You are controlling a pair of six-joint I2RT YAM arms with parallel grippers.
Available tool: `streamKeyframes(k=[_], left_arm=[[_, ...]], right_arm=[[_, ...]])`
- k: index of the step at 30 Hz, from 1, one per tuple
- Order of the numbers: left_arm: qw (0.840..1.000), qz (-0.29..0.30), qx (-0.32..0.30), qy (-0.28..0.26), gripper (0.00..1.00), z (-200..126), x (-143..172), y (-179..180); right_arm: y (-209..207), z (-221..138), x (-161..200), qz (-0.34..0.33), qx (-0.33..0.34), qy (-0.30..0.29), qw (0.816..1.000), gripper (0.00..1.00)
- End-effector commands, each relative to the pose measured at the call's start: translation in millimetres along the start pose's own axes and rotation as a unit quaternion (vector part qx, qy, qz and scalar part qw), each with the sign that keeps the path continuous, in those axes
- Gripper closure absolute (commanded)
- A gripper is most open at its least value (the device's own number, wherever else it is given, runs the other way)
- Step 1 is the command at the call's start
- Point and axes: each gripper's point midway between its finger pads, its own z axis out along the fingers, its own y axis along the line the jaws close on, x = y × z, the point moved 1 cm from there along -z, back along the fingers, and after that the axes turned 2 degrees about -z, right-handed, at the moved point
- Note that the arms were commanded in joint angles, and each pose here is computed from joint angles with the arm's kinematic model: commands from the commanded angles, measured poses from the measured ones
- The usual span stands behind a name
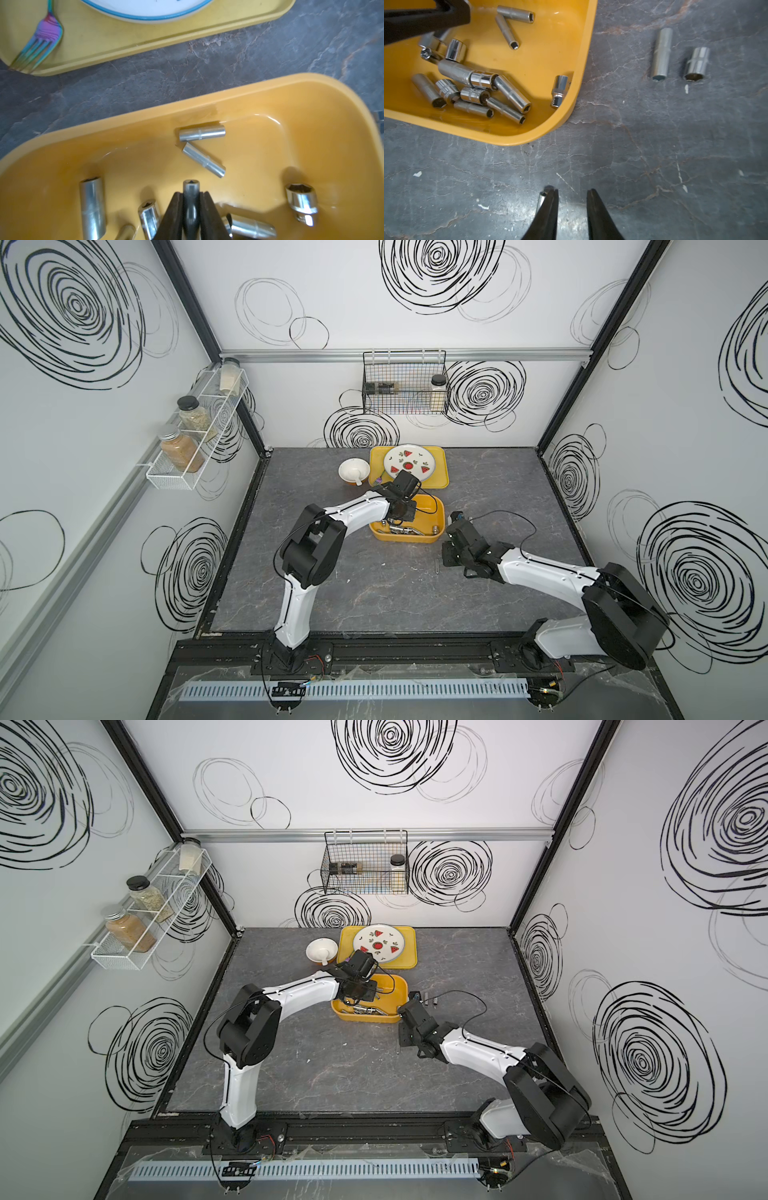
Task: Take out the socket from the storage box
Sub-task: Pick up the socket head from the storage box, then place the socket head at the center of the board.
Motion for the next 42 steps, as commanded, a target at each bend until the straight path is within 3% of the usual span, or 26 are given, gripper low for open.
streamKeyframes(k=[1,5,12,22,27,30,35,42], left_arm=[[0.999,-0.033,0.004,-0.020,0.80,-45,-17,-4],[0.998,-0.061,0.007,-0.034,0.78,-80,-10,-1],[0.996,-0.081,0.012,-0.025,0.77,-108,43,8],[0.993,-0.121,0.003,0.004,0.75,-93,129,28],[0.994,-0.108,-0.030,0.005,0.76,-82,141,37],[0.994,-0.104,-0.010,-0.011,0.70,-89,137,31],[0.997,-0.041,0.066,-0.027,0.51,-101,135,-6],[0.999,-0.006,0.051,-0.006,0.49,-79,145,-8]], right_arm=[[15,-16,-15,-0.013,-0.030,0.001,0.999,0.71],[21,-30,-27,-0.015,-0.048,-0.012,0.999,0.71],[32,-41,-40,-0.013,-0.070,-0.022,0.997,0.71],[31,-48,-49,-0.013,-0.069,-0.034,0.997,0.71],[27,-53,-52,-0.013,-0.062,-0.042,0.997,0.71],[25,-54,-51,-0.013,-0.057,-0.041,0.997,0.71],[24,-53,-49,-0.011,-0.055,-0.039,0.998,0.71],[23,-58,-52,-0.008,-0.053,-0.044,0.998,0.71]])
